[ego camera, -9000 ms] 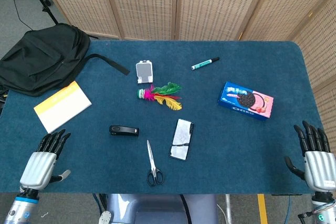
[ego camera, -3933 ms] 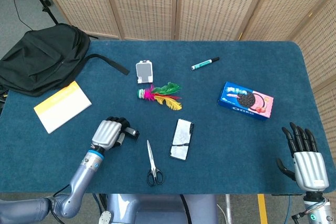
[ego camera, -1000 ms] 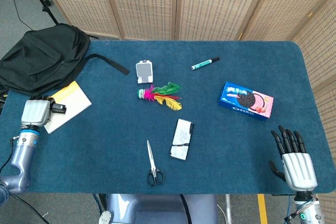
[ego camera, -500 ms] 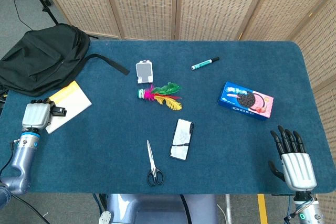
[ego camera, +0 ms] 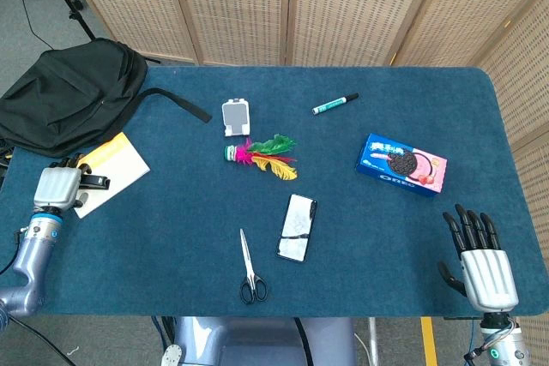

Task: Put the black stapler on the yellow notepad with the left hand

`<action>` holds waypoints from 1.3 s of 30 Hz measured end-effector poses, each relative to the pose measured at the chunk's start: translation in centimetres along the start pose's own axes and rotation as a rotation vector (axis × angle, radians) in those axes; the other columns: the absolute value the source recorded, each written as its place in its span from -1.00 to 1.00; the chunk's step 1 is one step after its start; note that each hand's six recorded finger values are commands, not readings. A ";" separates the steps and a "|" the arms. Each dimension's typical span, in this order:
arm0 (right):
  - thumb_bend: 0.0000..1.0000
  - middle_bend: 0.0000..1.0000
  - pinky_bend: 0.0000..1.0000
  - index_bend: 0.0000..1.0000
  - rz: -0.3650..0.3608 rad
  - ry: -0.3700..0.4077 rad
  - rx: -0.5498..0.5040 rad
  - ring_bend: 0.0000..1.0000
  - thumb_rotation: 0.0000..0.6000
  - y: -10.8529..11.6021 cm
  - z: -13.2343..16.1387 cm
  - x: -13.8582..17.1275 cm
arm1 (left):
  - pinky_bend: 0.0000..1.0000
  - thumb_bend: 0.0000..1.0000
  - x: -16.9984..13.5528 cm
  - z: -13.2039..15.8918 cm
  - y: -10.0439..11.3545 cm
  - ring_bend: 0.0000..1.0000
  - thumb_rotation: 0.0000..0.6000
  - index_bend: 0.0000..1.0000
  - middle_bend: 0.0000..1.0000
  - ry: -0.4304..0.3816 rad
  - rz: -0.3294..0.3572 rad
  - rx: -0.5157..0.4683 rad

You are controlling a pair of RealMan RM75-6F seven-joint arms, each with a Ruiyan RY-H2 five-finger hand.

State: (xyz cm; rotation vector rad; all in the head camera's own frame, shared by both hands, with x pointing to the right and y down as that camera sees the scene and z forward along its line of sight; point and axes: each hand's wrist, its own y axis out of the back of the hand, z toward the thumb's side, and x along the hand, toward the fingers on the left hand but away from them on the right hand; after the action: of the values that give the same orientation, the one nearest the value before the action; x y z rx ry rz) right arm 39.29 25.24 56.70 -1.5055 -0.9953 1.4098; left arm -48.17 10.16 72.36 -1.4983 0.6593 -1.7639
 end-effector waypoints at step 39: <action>-0.37 -1.00 -1.00 -0.87 -0.008 0.026 -0.024 -1.00 1.00 0.3 0.4 0.1 | -0.71 -0.81 -12.8 7.9 8.9 -1.00 1.00 -1.00 -1.00 -0.273 0.094 -0.388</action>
State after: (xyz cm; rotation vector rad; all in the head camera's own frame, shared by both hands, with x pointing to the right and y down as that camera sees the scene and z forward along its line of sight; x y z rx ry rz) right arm 38.95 25.26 56.36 -1.5318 -1.0052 1.3738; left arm -37.85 15.34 59.25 -1.8911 0.9492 -1.3772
